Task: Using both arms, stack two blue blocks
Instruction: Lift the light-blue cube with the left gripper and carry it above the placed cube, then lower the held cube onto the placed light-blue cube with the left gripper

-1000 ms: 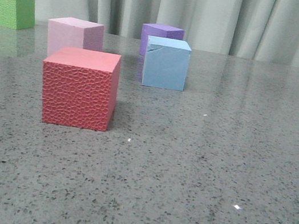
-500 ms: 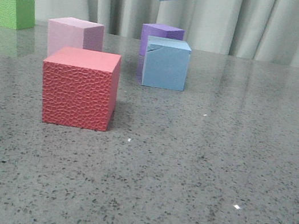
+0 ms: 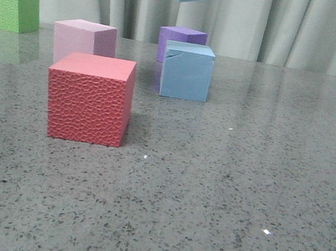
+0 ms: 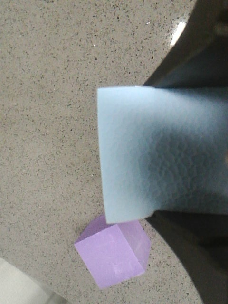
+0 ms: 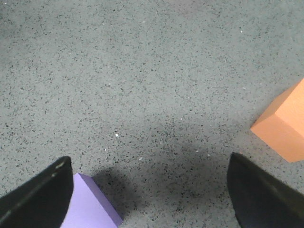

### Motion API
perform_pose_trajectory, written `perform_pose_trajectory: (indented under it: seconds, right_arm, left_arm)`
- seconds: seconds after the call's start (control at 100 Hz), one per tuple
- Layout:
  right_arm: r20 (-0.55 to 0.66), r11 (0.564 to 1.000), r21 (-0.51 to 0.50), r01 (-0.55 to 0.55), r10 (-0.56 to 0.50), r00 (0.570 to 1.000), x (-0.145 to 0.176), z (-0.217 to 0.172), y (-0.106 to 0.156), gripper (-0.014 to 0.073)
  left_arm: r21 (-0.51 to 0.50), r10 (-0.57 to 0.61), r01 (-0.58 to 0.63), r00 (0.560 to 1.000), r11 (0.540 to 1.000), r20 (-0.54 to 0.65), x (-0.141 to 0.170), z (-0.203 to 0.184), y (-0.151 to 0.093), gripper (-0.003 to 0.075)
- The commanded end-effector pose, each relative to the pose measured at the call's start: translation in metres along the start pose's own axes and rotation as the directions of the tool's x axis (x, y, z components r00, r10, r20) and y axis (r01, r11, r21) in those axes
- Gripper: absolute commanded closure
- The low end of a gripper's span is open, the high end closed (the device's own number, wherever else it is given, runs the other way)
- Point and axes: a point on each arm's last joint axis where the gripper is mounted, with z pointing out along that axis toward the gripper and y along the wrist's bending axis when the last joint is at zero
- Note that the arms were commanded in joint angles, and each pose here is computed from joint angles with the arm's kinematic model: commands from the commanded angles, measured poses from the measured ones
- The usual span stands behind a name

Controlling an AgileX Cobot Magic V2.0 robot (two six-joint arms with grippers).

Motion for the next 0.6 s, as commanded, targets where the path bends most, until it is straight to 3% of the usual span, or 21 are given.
perform_pose_trajectory:
  seconds: [0.0,0.36,0.59]
  right_arm:
    - [0.092,1.000,-0.007,0.005,-0.004,0.996,-0.010,-0.009,-0.001,-0.0051]
    - [0.096,1.000,-0.008,0.005,-0.004,0.995,-0.010,-0.009,-0.001,-0.0051]
    - [0.098,1.000,-0.009,0.005,-0.004,0.995,-0.010,-0.009,-0.001,-0.0051]
  left_arm:
    - [-0.050,0.035,-0.029,0.991,0.998,0.126,-0.018,-0.034,-0.005,0.0531]
    - [-0.060,0.221,-0.215,0.967,0.975,0.125,-0.019,-0.034,-0.006,0.0531]
    - [-0.034,0.260,-0.258,0.959,0.966,0.109,-0.016,-0.023,-0.006,0.0531]
